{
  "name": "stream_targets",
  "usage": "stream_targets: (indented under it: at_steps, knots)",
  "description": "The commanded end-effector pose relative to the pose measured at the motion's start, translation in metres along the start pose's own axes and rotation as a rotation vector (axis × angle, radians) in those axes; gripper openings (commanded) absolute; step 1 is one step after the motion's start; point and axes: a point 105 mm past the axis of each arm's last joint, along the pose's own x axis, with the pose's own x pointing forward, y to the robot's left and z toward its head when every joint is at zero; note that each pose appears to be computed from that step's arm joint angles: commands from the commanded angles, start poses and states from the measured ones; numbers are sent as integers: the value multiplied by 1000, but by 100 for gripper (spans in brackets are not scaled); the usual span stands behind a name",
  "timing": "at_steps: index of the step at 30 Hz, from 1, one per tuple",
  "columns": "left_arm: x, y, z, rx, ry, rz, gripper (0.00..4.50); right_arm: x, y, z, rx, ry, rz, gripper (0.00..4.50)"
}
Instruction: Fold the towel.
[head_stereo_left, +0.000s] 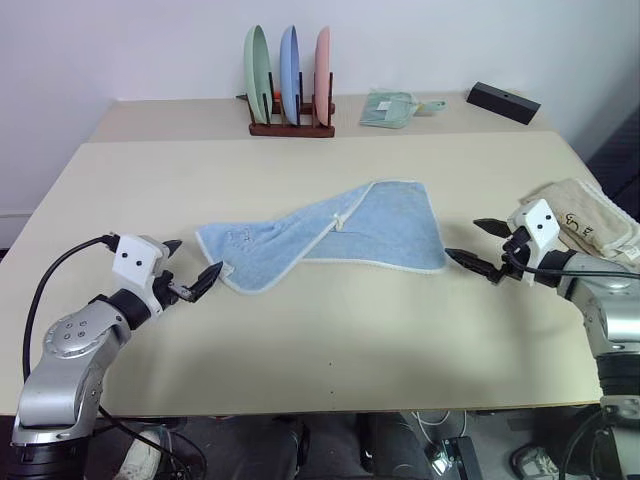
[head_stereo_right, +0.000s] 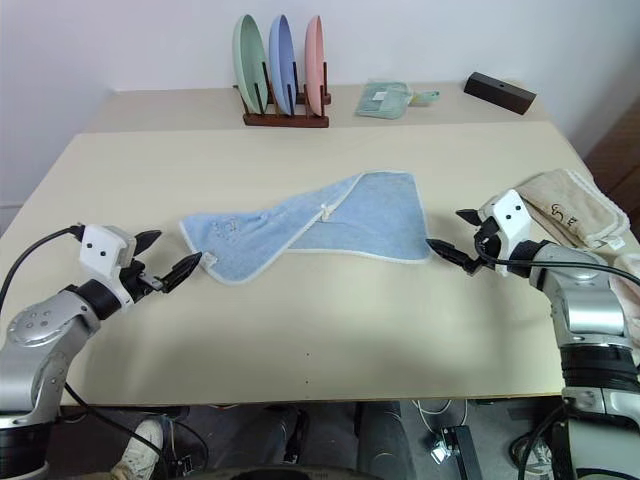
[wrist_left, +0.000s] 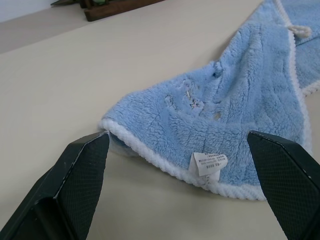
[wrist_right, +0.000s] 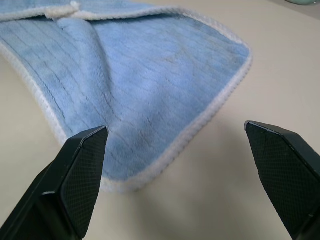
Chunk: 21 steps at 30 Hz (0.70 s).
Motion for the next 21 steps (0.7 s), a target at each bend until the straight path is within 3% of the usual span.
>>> stream_targets:
  at_steps: [1,21]
  knots:
    - [-1,5,13,34,-33,6,446,-9,-7,16,-36,-51,-34,450]
    - [-4,-9,13,0,-24,-82,446,3,7,24,-23,-88,-1,450]
